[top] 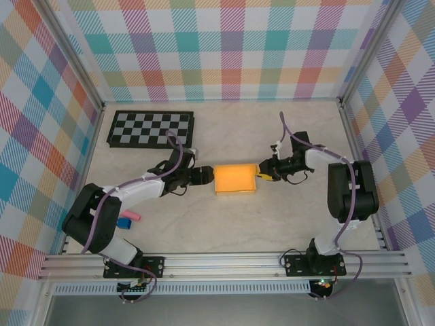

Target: Fold the paper box

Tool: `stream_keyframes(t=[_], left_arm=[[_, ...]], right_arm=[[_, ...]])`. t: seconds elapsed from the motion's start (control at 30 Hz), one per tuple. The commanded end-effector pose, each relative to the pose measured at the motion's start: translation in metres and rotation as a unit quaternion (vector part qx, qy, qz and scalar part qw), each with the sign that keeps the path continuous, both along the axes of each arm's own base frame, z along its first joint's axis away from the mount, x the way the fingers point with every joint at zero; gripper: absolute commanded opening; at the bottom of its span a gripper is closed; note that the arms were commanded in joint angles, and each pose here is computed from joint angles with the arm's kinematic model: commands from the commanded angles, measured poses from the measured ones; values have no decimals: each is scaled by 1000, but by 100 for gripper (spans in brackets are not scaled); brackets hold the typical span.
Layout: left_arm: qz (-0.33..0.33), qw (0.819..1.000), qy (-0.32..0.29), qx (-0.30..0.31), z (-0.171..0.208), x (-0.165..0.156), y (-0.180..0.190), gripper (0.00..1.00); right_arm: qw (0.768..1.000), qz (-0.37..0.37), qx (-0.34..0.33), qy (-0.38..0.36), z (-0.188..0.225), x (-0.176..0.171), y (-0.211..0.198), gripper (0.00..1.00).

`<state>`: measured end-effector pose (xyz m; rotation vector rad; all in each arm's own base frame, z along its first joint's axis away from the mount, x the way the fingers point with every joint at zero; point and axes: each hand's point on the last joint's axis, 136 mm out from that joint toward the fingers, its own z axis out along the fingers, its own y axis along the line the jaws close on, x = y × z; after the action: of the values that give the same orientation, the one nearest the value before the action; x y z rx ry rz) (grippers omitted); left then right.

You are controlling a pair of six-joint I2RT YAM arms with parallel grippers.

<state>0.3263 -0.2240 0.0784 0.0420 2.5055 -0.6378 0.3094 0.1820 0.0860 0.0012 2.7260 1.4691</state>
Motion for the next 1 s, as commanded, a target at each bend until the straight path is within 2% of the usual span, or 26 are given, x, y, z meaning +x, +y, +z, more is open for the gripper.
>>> stream_keyframes(t=[0.0,0.23,0.5,0.63,0.7,0.8,0.87,0.97], left_arm=[[-13,1000,-6,22,-12,-3,2,80],[-11,999,-4,33,-23,-1,4,80],[-4,998,-21,55,-11,1,17,83],[22,998,-20,57,-4,2,32,85],[37,998,-23,46,4,2,38,86],[48,997,-55,30,29,4,45,86],[44,995,-86,20,49,5,46,85],[-12,989,-148,-21,72,1,30,86]], right_arm=[[1000,-1,-3,-22,0,-1,1,23],[999,-2,-20,-33,-7,-4,-3,23],[998,-13,-38,-53,5,-1,-12,25],[990,-67,-97,-81,4,8,-38,24],[985,-91,-106,-101,9,12,-48,29],[971,-93,-117,-184,23,13,-53,41],[947,-71,-119,-289,36,8,-47,42],[903,-42,-148,-401,54,5,-38,48]])
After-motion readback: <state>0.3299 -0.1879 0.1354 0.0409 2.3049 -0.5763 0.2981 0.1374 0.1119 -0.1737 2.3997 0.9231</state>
